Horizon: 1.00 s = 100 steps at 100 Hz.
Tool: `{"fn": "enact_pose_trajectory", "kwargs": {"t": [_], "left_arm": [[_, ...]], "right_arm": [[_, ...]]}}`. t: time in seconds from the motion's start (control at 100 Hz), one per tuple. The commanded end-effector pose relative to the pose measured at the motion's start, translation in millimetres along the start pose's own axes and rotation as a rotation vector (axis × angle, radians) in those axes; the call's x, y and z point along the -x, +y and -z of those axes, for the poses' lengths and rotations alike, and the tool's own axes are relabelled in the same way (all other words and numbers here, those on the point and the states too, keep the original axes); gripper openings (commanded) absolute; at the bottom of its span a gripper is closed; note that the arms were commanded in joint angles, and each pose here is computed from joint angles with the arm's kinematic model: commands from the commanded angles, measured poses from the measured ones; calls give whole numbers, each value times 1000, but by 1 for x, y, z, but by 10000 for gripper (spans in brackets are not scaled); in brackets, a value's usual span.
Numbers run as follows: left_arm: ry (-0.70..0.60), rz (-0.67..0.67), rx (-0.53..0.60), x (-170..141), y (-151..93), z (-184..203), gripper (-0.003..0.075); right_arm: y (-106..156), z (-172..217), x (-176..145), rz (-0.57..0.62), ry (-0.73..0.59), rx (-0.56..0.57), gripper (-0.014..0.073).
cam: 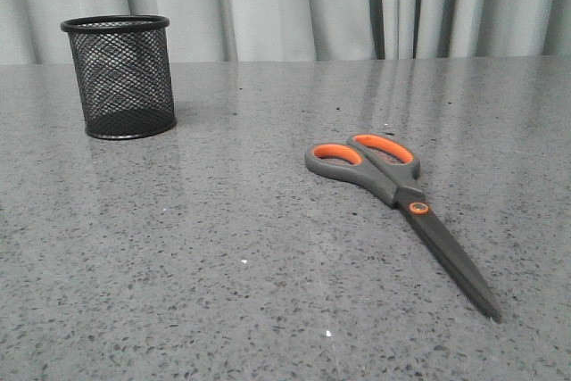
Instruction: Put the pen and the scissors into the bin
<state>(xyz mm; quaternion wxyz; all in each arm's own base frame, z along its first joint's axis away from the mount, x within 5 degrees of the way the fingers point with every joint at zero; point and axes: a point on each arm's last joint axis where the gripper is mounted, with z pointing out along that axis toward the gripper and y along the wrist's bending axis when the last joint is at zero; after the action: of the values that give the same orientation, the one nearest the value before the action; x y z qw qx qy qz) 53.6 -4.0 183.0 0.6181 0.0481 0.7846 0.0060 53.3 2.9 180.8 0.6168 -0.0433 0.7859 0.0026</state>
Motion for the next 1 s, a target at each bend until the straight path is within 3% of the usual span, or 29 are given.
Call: {"fn": "enact_pose_trajectory", "kwargs": {"t": [0.0, 0.55, 0.62, 0.89, 0.99], "left_arm": [[-49, 21, 9, -7, 0, -2, -19], [-49, 21, 9, -7, 0, -2, -19], [-49, 21, 9, -7, 0, -2, -19], [-49, 21, 9, -7, 0, -2, -19], [-49, 21, 9, -7, 0, -2, -19]], "right_arm": [[0, 0, -1, 7, -38, -7, -58], [0, 0, -1, 7, -43, -7, -58], [-1, 0, 2, 48, -71, -21, -58], [-1, 12, 41, 64, -522, -29, -58], [-2, 18, 50, -26, -640, -16, -58]]}}
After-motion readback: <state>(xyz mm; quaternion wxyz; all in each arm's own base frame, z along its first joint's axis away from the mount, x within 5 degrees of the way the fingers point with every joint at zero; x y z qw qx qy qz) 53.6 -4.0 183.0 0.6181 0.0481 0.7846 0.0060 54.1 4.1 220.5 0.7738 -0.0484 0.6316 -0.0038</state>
